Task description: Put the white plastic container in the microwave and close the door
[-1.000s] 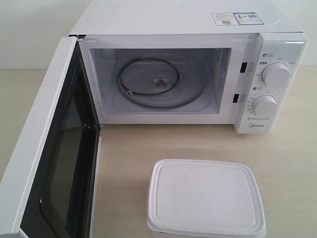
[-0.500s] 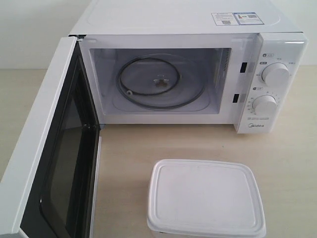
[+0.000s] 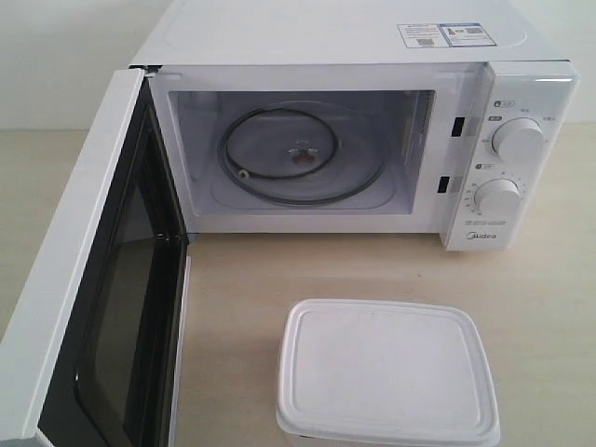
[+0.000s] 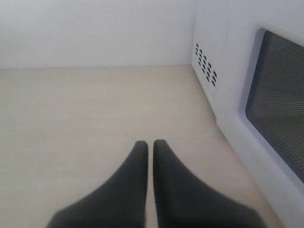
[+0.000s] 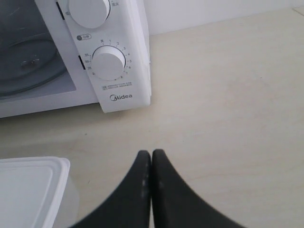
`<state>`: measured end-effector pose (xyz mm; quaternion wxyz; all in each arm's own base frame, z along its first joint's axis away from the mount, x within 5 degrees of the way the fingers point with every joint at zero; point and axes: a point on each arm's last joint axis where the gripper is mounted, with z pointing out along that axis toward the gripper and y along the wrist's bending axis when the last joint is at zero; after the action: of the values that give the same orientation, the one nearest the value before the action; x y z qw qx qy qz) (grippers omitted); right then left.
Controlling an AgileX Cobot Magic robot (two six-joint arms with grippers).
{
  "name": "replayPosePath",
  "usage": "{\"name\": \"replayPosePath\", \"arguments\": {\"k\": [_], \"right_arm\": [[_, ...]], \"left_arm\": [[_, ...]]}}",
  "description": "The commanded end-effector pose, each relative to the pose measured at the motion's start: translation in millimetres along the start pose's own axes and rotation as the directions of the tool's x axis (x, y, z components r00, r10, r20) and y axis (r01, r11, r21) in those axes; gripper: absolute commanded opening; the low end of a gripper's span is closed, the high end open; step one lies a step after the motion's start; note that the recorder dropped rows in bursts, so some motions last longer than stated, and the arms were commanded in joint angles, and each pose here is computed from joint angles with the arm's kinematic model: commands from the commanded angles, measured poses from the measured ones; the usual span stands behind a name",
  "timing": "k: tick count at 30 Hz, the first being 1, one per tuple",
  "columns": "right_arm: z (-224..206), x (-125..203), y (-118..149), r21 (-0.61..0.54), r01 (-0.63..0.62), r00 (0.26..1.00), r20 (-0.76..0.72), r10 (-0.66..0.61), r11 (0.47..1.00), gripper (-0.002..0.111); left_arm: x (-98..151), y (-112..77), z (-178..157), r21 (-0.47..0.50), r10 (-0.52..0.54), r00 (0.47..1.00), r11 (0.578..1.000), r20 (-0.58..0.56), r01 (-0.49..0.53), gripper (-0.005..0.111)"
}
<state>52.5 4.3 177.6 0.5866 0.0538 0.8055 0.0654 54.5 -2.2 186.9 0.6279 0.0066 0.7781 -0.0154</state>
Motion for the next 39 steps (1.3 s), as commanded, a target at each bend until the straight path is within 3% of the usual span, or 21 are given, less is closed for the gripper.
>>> {"name": "replayPosePath", "arguments": {"k": [1, 12, 19, 25, 31, 36, 39], "right_arm": [[-0.4, -1.3, -0.3, 0.005, 0.007, 1.0, 0.016, -0.007, 1.0, 0.0], [-0.8, -7.9, -4.5, 0.065, 0.159, 0.983, 0.078, -0.164, 0.985, 0.0], [-0.9, -9.1, -4.3, 0.065, 0.159, 0.982, 0.091, -0.165, 0.985, 0.0], [-3.4, -23.1, -1.7, 0.044, 0.089, 0.963, 0.252, -0.098, 0.995, 0.0], [-9.5, -39.7, 1.5, 0.046, 0.128, 0.891, 0.434, -0.135, 0.991, 0.0], [-22.4, -59.1, 5.6, 0.071, 0.173, 0.74, 0.649, -0.177, 0.982, 0.0], [-24.9, -62.0, 6.3, 0.071, 0.173, 0.713, 0.679, -0.174, 0.982, 0.0]], "left_arm": [[1.1, 0.2, 0.0, -0.004, -0.002, 1.0, 1.0, -0.002, 0.002, 0.004], [0.9, 0.2, 0.0, -0.004, -0.002, 1.0, 1.0, 0.0, 0.002, 0.004], [0.9, 0.2, 0.0, -0.004, -0.002, 1.0, 1.0, 0.0, 0.002, 0.004], [0.9, 0.2, 0.0, -0.004, -0.002, 1.0, 1.0, 0.0, 0.002, 0.004], [0.9, 0.2, 0.0, -0.004, -0.002, 1.0, 1.0, 0.0, 0.002, 0.004], [0.9, 0.2, 0.0, -0.004, -0.002, 1.0, 1.0, 0.0, 0.002, 0.004], [0.9, 0.2, 0.0, -0.004, -0.002, 1.0, 1.0, 0.0, 0.002, 0.004]]}}
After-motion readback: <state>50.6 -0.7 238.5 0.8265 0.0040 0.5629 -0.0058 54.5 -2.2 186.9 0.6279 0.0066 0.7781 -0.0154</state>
